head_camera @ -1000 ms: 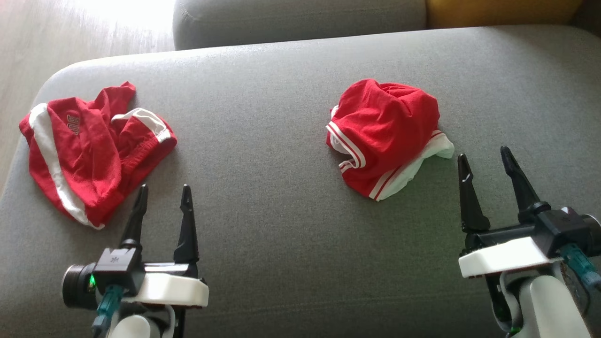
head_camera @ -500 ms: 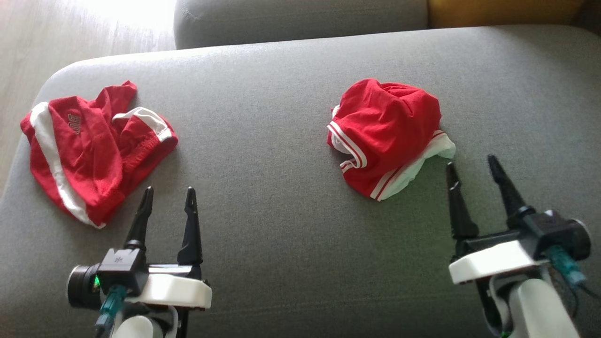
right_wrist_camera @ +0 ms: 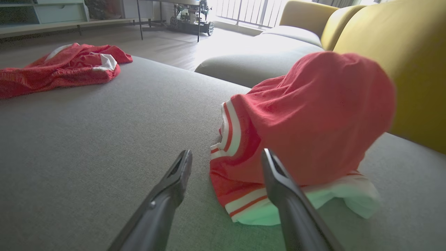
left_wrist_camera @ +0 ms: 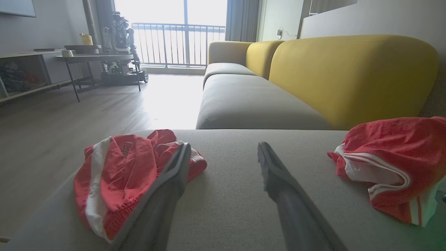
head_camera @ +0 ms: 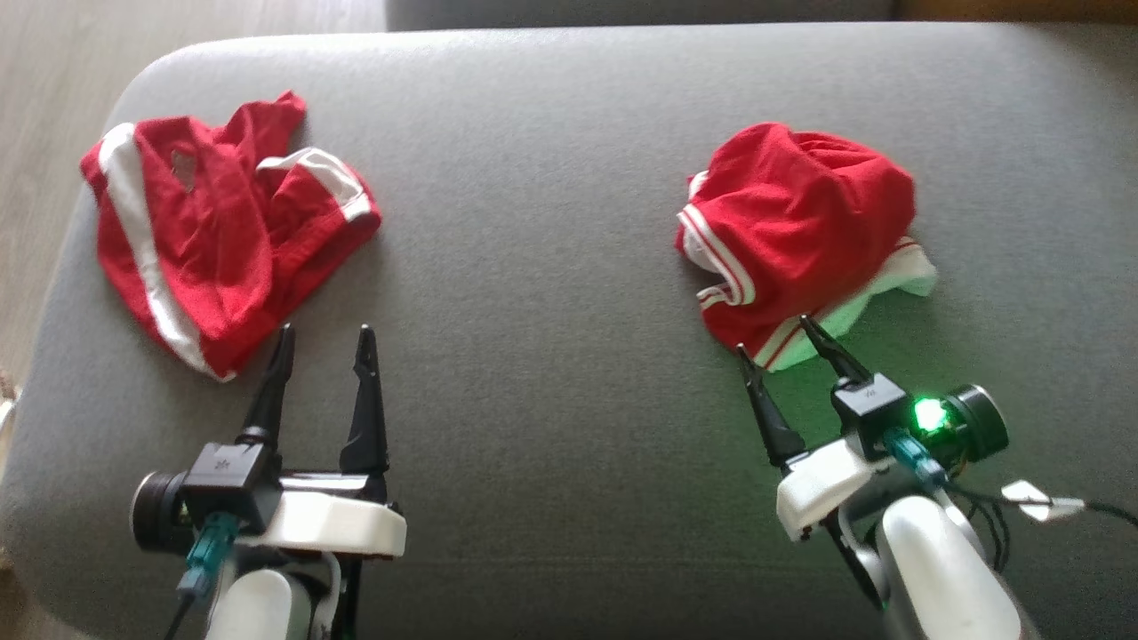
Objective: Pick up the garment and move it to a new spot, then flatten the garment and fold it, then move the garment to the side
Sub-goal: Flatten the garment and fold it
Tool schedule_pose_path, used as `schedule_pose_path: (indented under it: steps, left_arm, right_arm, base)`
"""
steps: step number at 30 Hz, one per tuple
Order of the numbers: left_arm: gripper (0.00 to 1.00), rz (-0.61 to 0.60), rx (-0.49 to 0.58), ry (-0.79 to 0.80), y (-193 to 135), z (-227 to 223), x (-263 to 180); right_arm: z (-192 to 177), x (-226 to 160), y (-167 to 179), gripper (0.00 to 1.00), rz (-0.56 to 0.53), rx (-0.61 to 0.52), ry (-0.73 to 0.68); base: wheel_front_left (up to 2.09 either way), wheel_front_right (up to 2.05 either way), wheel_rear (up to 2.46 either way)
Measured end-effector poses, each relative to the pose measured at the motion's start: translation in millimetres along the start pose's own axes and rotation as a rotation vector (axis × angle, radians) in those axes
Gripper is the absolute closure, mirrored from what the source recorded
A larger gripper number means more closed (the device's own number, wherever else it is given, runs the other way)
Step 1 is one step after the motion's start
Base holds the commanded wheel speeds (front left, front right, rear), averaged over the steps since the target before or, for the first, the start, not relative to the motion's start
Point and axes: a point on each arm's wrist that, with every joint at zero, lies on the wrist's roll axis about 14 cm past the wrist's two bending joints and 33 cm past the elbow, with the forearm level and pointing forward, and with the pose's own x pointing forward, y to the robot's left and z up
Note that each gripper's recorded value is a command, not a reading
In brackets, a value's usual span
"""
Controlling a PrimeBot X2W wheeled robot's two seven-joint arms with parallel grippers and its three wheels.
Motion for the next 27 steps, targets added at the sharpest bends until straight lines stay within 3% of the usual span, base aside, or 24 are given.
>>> schedule_pose_path:
  steps: [10,16,17,18,27]
  left_arm:
    - [0.00,0.058,-0.003,0.025,18,-8,4]
    - [0.00,0.071,-0.007,0.038,22,-12,5]
    - [0.00,0.073,-0.009,0.038,22,-12,5]
    - [0.00,0.074,-0.011,0.039,23,-12,5]
    - [0.00,0.076,-0.010,0.029,22,-9,3]
  right_arm:
    - [-58,31,-8,0.00,0.016,-0.036,0.232]
    - [-75,42,1,0.00,0.053,-0.045,0.300]
    - [-79,41,2,0.56,0.057,-0.044,0.316]
    - [-82,41,3,1.00,0.061,-0.043,0.327]
    - [-70,47,5,1.00,0.070,-0.046,0.291]
  base:
    - [0.00,0.00,0.00]
    - [0.00,0.00,0.00]
    - [0.00,0.00,0.00]
    - [0.00,0.00,0.00]
    - [0.00,0.00,0.00]
